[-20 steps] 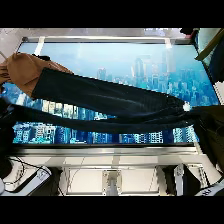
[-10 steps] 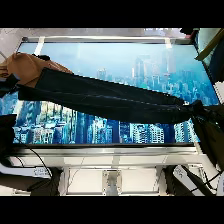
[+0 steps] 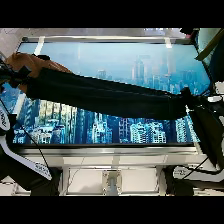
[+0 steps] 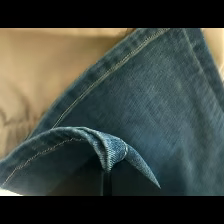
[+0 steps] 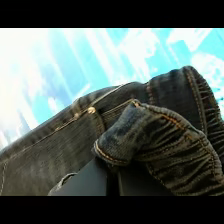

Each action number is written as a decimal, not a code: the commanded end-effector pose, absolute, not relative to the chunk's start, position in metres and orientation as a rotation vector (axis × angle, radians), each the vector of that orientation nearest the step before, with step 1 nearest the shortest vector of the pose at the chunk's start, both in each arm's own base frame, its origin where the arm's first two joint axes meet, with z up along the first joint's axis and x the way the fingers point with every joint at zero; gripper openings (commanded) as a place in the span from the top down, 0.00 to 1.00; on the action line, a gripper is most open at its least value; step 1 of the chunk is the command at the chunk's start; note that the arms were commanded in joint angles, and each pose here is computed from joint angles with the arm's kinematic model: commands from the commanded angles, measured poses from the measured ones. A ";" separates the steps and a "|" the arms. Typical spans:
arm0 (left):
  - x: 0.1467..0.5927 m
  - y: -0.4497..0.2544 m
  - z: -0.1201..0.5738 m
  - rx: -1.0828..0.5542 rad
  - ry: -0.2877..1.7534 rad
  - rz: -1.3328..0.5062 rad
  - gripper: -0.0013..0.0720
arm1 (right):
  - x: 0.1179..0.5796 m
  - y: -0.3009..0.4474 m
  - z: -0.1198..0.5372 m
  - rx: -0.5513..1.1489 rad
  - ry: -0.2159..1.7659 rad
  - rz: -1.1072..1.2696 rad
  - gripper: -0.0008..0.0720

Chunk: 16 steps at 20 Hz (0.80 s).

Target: Fold the clothes and pants, and hang the long-sleeved shirts on hangers.

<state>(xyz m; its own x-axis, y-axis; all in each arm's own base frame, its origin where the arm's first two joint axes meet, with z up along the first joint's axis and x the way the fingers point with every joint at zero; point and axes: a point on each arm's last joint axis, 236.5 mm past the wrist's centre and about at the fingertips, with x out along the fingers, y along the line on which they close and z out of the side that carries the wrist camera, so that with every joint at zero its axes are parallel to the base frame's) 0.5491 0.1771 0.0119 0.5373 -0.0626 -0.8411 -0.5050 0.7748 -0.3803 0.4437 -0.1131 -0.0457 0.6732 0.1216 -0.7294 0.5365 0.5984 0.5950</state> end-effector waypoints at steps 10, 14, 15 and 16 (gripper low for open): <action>0.590 0.167 0.109 -0.667 0.695 0.147 0.26 | 0.460 -0.141 -0.009 0.882 0.754 -0.313 0.45; 0.529 0.160 0.131 -0.488 0.853 0.098 0.44 | 0.394 -0.160 0.034 0.607 0.825 -0.319 0.44; 0.508 0.162 0.122 -0.452 0.928 0.127 0.50 | 0.372 -0.158 0.035 0.585 0.839 -0.323 0.44; 0.485 0.161 0.109 -0.428 1.002 0.155 0.50 | 0.351 -0.152 0.030 0.577 0.848 -0.324 0.44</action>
<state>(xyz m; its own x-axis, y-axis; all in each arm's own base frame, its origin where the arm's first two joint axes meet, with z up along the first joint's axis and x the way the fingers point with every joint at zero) 0.5398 0.1632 0.1219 0.6796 -0.0909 -0.7279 -0.3165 0.8589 -0.4027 0.4042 -0.1541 0.0276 0.6824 -0.0136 -0.7308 0.5075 0.7284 0.4604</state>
